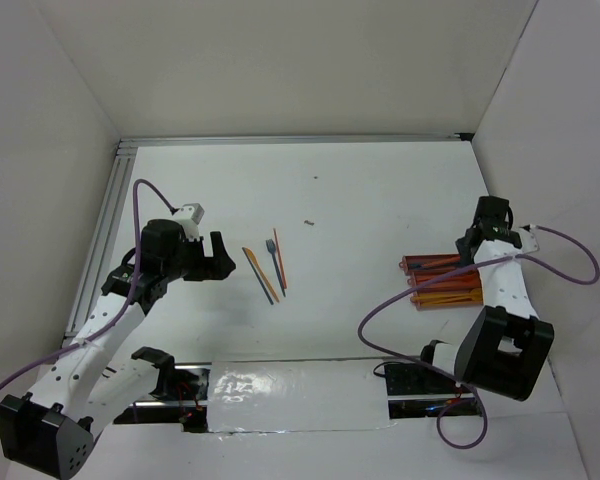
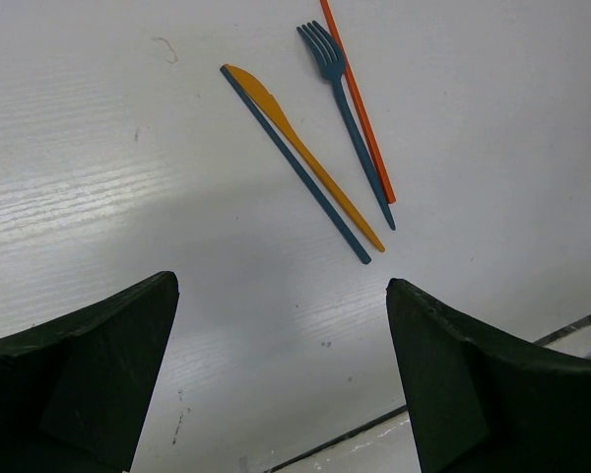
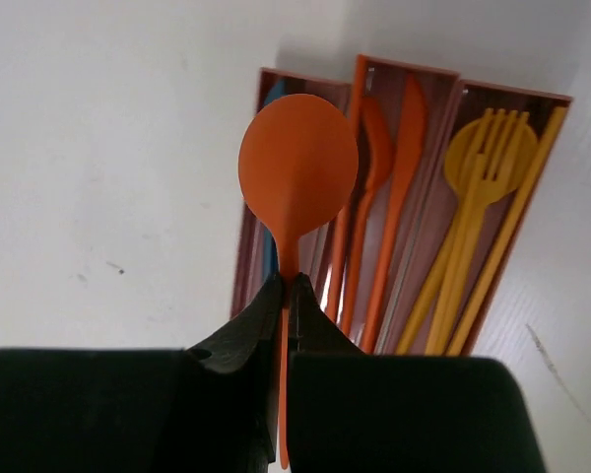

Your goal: Sort the eating utensils into containers

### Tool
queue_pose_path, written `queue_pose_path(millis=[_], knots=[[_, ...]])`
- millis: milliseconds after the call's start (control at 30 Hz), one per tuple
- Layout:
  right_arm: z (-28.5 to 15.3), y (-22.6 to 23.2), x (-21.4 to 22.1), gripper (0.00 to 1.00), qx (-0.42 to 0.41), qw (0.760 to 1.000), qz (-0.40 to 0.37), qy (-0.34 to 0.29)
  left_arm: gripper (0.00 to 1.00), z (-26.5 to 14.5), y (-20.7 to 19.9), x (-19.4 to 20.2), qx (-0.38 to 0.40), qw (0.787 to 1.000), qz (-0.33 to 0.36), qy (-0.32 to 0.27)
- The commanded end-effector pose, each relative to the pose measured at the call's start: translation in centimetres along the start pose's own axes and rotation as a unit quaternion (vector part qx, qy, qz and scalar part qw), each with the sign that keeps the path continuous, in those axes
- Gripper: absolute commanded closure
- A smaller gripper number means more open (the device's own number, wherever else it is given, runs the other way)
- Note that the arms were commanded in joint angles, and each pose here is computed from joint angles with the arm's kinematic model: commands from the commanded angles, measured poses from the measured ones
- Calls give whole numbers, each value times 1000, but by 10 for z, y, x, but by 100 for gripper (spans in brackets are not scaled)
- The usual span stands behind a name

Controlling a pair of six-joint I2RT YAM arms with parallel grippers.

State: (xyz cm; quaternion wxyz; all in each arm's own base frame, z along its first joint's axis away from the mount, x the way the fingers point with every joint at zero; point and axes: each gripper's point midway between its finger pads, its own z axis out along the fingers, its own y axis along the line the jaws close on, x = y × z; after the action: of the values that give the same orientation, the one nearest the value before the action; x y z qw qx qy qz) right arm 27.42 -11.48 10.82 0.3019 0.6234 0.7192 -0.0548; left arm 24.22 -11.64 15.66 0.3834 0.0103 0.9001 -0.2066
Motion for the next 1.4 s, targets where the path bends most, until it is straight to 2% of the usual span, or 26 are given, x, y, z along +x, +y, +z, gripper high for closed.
queue_pose_path(millis=[0, 267, 467, 567, 700, 767, 967, 1000, 1033, 1167, 1267, 1367], knots=[[8, -10, -4, 100, -3, 1000, 25, 5, 0, -4, -10, -16, 20, 999, 14, -24], [24, -31, 18, 100, 16, 999, 31, 22, 0, -2, -8, -15, 16, 1000, 13, -23], [28, -28, 17, 100, 16, 999, 29, 17, 0, 0, -9, -13, 18, 1000, 12, -16], [33, -32, 18, 97, 28, 999, 24, 15, 0, 0, -9, -13, 20, 1000, 13, -16], [34, -33, 17, 85, 34, 999, 30, 12, 0, 0, -10, -14, 20, 1000, 11, -16], [35, -33, 16, 83, 36, 999, 34, 9, 0, 0, -10, -14, 21, 1000, 12, -16], [30, -26, 7, 61, 25, 999, 31, -3, 0, 0, -11, -14, 24, 1000, 10, -16], [28, -22, 3, 57, 19, 999, 30, -7, 0, -1, -11, -14, 25, 999, 11, -18], [24, -18, -1, 49, 15, 999, 32, -10, 0, -1, -11, -14, 24, 999, 11, -18], [10, 3, -8, 47, -24, 999, 21, -1, 0, -1, -12, -15, 27, 999, 12, -19], [-24, 54, -7, 47, -119, 992, -30, -11, 0, 0, -13, -14, 29, 999, 12, -16], [-81, 120, 45, 45, -229, 962, -150, 6, 0, 1, -11, -14, 25, 1000, 7, -15]])
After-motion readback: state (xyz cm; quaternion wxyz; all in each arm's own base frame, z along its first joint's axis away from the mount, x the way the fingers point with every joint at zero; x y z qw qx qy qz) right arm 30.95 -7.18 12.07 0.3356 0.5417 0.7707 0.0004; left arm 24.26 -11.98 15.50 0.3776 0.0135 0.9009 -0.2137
